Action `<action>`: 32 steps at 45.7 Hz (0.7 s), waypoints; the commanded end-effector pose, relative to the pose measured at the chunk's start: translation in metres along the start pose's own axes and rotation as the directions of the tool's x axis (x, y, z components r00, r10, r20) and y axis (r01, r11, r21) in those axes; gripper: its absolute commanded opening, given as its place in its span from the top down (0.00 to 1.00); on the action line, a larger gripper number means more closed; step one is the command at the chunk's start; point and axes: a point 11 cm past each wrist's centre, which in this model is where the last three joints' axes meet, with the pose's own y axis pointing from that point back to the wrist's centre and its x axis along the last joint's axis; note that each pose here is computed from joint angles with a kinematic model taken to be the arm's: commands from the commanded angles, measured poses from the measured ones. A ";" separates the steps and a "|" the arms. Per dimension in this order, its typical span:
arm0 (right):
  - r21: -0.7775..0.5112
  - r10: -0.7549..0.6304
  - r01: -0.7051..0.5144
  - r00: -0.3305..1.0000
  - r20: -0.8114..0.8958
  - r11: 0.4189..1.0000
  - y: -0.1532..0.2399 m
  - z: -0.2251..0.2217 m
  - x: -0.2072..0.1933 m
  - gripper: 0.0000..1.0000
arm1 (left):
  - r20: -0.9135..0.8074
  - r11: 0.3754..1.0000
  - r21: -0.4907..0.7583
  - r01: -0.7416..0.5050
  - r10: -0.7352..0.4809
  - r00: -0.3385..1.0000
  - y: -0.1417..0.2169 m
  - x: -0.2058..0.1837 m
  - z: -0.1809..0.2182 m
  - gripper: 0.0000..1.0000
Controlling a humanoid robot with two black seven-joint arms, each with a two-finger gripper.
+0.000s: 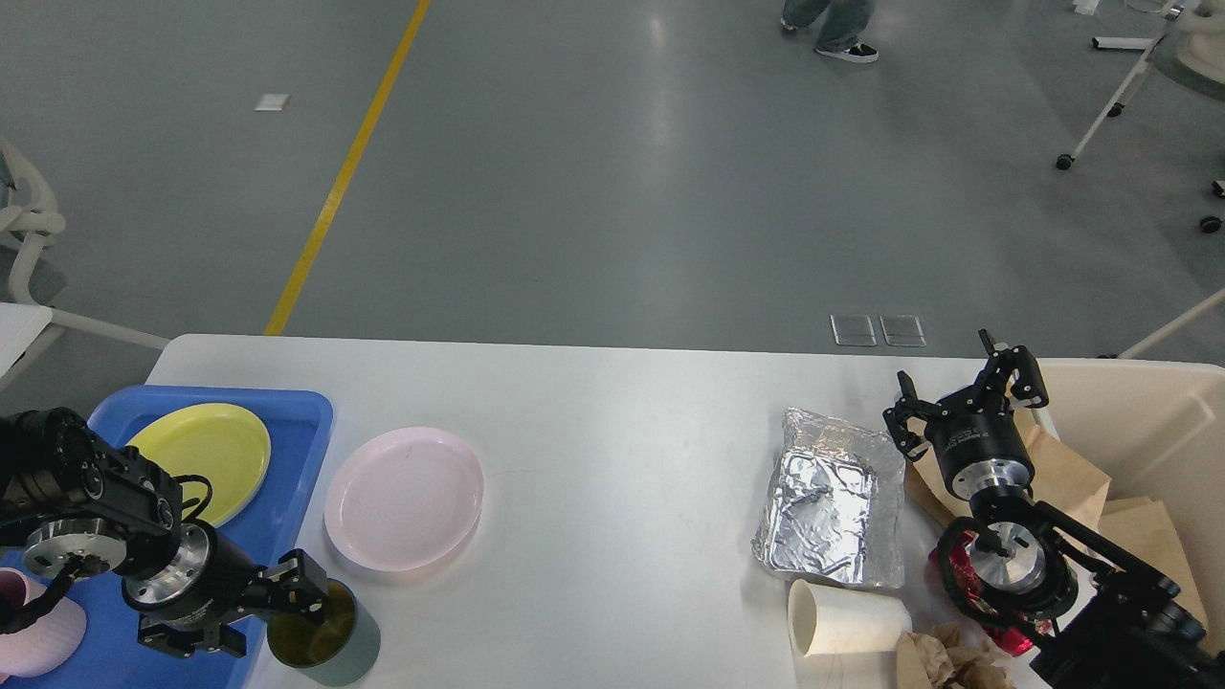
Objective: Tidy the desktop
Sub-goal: 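Close the left gripper around the olive-green cup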
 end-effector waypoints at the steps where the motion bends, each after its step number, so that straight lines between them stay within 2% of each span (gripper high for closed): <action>1: 0.000 0.001 -0.001 1.000 0.000 1.000 0.000 0.000 0.000 0.00 | 0.007 1.000 -0.012 0.004 -0.004 1.000 -0.007 -0.001 0.003 0.40; 6: 0.000 -0.001 0.001 1.000 0.000 1.000 0.000 0.000 0.000 0.00 | 0.014 0.999 -0.032 0.015 -0.014 1.000 -0.017 -0.004 0.009 0.42; 11: 0.001 -0.002 0.002 1.000 0.001 1.000 0.000 0.000 -0.001 0.00 | 0.026 0.999 -0.028 0.022 -0.021 0.999 -0.021 -0.006 0.007 0.48; 15: 0.001 -0.002 0.002 1.000 0.001 1.000 0.000 0.000 -0.001 0.00 | 0.026 0.999 -0.025 0.030 -0.029 0.999 -0.023 -0.009 0.006 0.57; 27: 0.001 -0.002 0.002 1.000 0.000 1.000 0.000 0.000 -0.001 0.00 | 0.029 0.998 -0.037 0.044 -0.043 0.999 -0.027 -0.012 0.010 0.73; 32: 0.001 -0.001 0.001 1.000 0.000 1.000 0.000 0.000 0.000 0.00 | 0.028 0.998 -0.036 0.050 -0.049 0.998 -0.027 -0.013 0.010 0.87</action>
